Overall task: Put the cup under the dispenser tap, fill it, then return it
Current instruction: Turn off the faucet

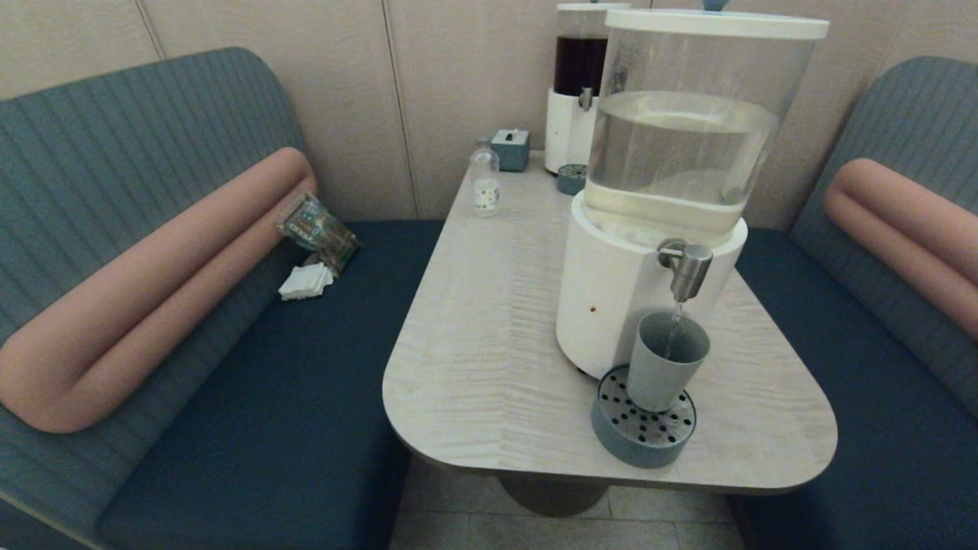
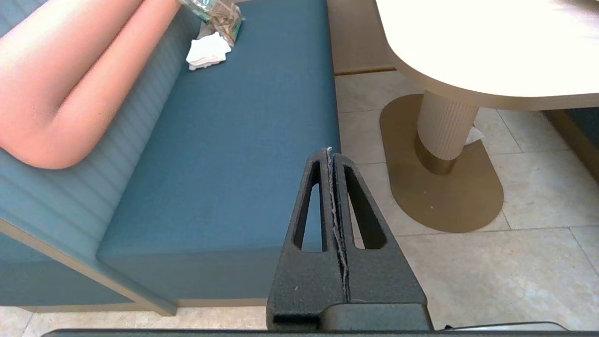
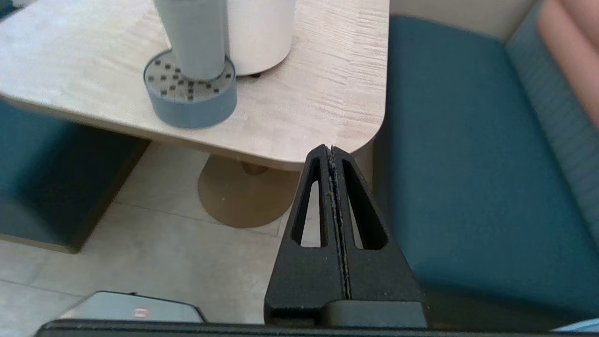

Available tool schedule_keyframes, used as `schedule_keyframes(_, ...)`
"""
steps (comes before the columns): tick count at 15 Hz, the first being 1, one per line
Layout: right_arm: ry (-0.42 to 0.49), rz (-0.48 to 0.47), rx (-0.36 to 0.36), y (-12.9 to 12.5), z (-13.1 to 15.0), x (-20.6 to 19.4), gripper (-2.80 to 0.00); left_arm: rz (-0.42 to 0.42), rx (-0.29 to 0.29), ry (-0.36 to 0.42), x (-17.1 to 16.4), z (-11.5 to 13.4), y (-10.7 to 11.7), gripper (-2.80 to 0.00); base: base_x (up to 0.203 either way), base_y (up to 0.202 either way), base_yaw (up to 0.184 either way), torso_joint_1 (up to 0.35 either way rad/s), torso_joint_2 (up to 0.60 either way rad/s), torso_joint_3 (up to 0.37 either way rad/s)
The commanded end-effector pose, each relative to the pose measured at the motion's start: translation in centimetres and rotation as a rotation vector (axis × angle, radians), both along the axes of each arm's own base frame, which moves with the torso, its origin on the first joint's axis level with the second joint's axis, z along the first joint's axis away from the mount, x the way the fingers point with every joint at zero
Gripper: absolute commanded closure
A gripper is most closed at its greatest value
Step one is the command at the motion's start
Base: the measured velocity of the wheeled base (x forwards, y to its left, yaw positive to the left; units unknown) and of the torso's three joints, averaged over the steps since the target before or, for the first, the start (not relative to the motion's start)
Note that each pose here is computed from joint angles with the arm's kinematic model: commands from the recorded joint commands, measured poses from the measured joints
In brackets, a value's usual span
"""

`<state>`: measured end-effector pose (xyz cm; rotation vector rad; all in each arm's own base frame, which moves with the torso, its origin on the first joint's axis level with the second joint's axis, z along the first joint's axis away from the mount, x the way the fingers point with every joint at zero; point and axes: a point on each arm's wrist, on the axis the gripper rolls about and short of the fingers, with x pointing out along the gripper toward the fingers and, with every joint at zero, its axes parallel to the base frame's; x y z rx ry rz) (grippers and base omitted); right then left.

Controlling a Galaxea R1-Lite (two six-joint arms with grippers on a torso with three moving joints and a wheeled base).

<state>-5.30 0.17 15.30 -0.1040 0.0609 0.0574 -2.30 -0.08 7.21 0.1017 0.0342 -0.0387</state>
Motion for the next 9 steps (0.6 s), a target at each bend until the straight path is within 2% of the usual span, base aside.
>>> schedule_keyframes(1,-0.051,0.004,-0.012,0.0,-2.6,-0.5,0.00,0.000,0.000,0.002,0.0,0.0,0.0,0.00,0.000,0.000,0.000,0.000,0.00,0.000)
schedule_keyframes(5,-0.129,-0.016,-0.018,-0.1,-4.6,1.7,0.00,0.000,0.000,0.004,0.0,0.0,0.0,0.00,0.000,0.000,0.000,0.000,0.00,0.000)
schedule_keyframes(9,-0.129,-0.035,-0.014,-0.1,-7.3,3.1,0.00,0.000,0.000,0.002,0.0,0.0,0.0,0.00,0.000,0.000,0.000,0.000,0.00,0.000)
